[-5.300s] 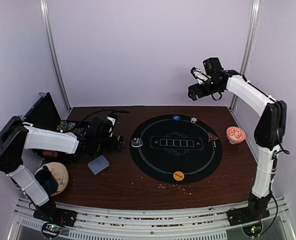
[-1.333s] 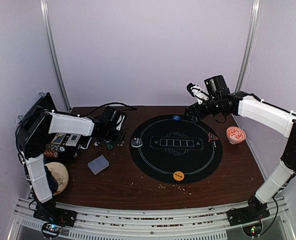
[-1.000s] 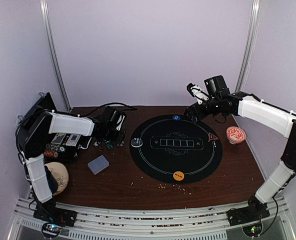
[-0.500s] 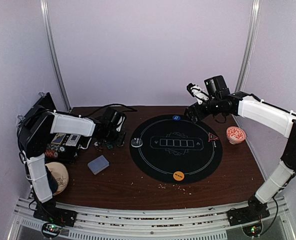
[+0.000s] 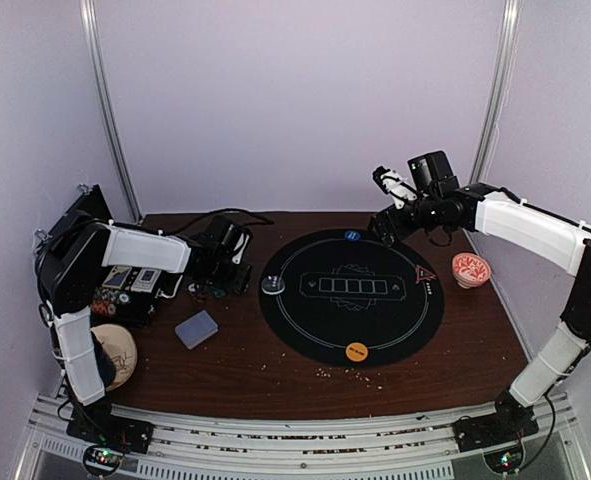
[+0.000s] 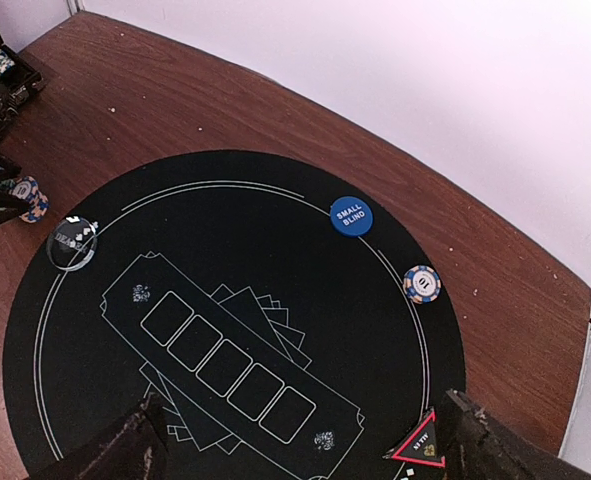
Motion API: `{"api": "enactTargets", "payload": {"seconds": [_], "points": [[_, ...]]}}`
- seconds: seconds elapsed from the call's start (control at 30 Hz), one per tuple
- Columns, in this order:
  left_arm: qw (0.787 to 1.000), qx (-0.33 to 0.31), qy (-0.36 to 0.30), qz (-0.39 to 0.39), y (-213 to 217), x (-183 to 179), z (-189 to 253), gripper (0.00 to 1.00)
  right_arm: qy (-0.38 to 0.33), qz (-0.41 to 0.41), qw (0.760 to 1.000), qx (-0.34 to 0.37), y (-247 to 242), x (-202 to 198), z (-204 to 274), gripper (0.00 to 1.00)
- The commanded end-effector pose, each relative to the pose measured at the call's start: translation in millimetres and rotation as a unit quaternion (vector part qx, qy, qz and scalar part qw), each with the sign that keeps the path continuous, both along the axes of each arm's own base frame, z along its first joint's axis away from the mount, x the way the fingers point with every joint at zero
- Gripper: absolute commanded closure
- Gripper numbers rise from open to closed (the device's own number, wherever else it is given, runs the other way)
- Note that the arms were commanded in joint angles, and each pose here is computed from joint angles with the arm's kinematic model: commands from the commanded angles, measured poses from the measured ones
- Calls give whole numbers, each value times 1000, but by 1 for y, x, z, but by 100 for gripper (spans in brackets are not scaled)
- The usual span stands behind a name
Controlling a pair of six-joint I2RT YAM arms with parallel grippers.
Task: Distribute texas hold em gaming equipment
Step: Pick up the pile of poker chips from the pile of poker chips.
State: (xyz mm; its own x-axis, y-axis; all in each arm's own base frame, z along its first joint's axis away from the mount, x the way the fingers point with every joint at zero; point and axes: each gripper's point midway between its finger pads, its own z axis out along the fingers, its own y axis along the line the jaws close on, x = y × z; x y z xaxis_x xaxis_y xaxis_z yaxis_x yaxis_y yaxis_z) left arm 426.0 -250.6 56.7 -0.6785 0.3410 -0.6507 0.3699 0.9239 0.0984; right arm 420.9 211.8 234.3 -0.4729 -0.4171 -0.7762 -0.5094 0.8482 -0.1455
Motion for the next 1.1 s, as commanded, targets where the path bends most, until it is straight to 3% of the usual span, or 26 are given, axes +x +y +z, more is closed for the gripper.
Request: {"api": "enactTargets", "payload": {"seconds": [0.0, 0.6, 1.07], "points": [[1000, -11, 1, 5, -1, 8, 1, 44, -9, 0, 1000, 2, 0, -2, 5, 6], [1000, -5, 9, 7, 1, 8, -7, 46, -5, 1, 1000, 2, 1, -1, 1, 6], [1000, -11, 6, 3, -2, 8, -5, 66, -3, 2, 1000, 0, 2, -1, -1, 6]]}}
